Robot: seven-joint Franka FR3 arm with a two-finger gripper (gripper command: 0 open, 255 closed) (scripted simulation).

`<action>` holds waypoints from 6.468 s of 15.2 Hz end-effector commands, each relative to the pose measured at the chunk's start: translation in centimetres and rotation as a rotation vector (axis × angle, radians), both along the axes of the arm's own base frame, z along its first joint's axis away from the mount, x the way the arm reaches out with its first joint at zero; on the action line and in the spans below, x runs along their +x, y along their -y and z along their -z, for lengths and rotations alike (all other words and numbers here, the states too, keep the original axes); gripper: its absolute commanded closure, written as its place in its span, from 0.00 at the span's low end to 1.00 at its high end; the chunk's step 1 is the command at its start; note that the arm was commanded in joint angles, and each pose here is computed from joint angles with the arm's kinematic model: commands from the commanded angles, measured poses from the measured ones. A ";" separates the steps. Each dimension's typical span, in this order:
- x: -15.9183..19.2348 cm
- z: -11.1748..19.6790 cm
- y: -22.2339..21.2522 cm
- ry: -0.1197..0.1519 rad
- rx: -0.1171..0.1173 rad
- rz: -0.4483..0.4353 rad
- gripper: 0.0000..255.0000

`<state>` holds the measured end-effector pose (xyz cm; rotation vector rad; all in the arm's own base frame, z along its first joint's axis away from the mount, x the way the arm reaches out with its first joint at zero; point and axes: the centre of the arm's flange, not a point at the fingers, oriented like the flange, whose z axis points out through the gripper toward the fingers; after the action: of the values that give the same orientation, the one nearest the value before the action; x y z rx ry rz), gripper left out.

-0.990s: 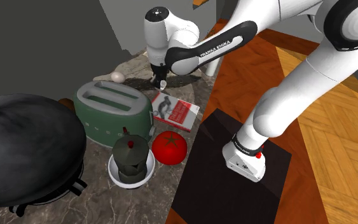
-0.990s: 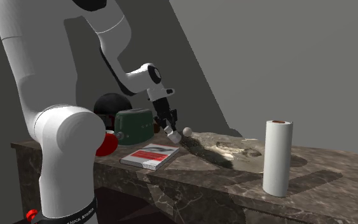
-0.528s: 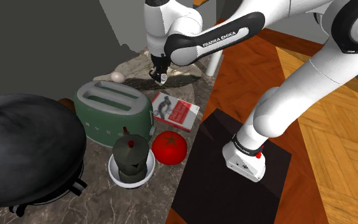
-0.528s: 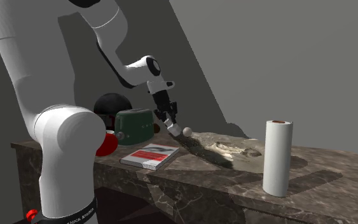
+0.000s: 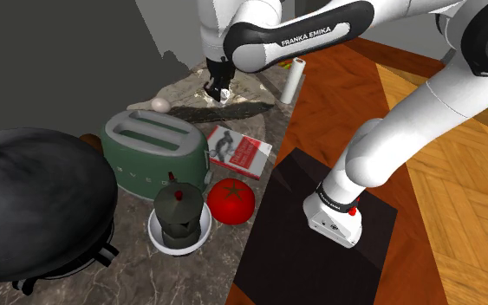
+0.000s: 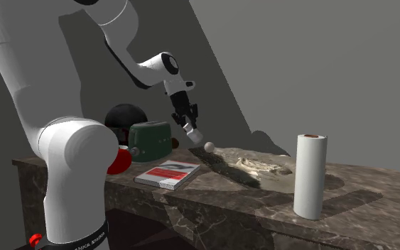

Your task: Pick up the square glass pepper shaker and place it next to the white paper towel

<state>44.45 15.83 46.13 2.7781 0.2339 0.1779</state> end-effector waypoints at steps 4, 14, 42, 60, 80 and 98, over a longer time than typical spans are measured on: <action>0.0 -2.8 0.1 0.000 0.000 0.000 1.00; 0.0 -8.0 0.1 0.000 0.000 0.000 1.00; 1.1 -16.5 15.9 0.000 0.000 0.000 1.00; 2.8 -16.5 39.6 0.000 0.000 0.000 1.00; 3.2 -8.6 45.6 0.000 0.000 0.000 1.00; 3.2 0.9 45.6 0.000 0.000 0.000 1.00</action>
<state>47.70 -29.67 45.67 2.7784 0.2341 0.1766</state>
